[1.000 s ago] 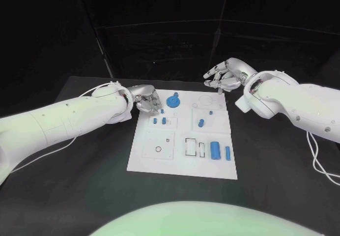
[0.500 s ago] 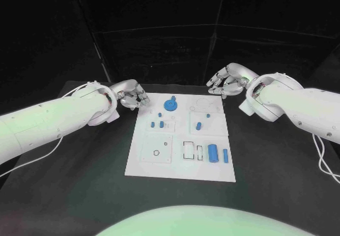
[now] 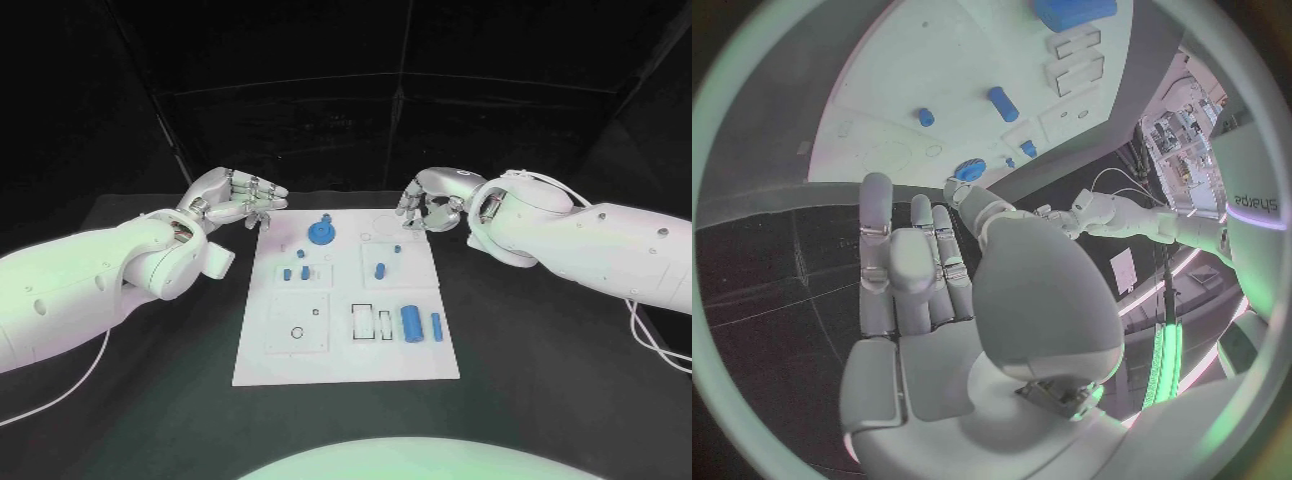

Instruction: Assemble the parts on the task board

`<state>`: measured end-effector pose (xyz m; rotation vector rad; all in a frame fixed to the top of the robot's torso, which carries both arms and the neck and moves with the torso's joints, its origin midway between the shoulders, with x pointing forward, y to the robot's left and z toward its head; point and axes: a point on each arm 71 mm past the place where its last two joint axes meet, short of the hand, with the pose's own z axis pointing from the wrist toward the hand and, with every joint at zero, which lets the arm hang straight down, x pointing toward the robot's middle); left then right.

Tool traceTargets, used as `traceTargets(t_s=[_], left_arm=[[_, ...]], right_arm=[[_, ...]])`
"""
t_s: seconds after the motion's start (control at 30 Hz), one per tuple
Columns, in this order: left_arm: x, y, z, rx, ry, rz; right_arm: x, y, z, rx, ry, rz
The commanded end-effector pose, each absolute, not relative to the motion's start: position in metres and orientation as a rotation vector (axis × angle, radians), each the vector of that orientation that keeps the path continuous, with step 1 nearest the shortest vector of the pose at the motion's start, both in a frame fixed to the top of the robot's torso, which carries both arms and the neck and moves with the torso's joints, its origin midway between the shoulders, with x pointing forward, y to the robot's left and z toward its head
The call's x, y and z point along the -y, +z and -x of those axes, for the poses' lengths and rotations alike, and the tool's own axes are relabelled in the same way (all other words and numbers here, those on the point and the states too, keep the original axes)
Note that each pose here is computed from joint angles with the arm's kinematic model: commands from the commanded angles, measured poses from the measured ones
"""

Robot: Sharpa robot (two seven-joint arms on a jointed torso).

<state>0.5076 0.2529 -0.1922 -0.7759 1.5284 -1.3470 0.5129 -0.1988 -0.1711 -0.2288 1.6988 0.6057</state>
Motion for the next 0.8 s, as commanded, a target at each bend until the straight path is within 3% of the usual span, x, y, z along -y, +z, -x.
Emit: traceTargets(t_s=[0.03, 0.27, 0.8], left_arm=[[-0.249, -0.187, -0.503, -1.402, -1.510, 0.956], [-0.231, -0.186, -0.491, -1.416, -1.621, 0.980], [-0.227, -0.185, -0.485, -1.415, -1.674, 1.008]], right_arm=[[0.196, -0.174, -0.512, -1.687, 0.505, 0.329], [0.188, -0.193, -0.506, -1.716, 0.501, 0.351], [0.178, -0.214, -0.510, -1.725, 0.496, 0.353]])
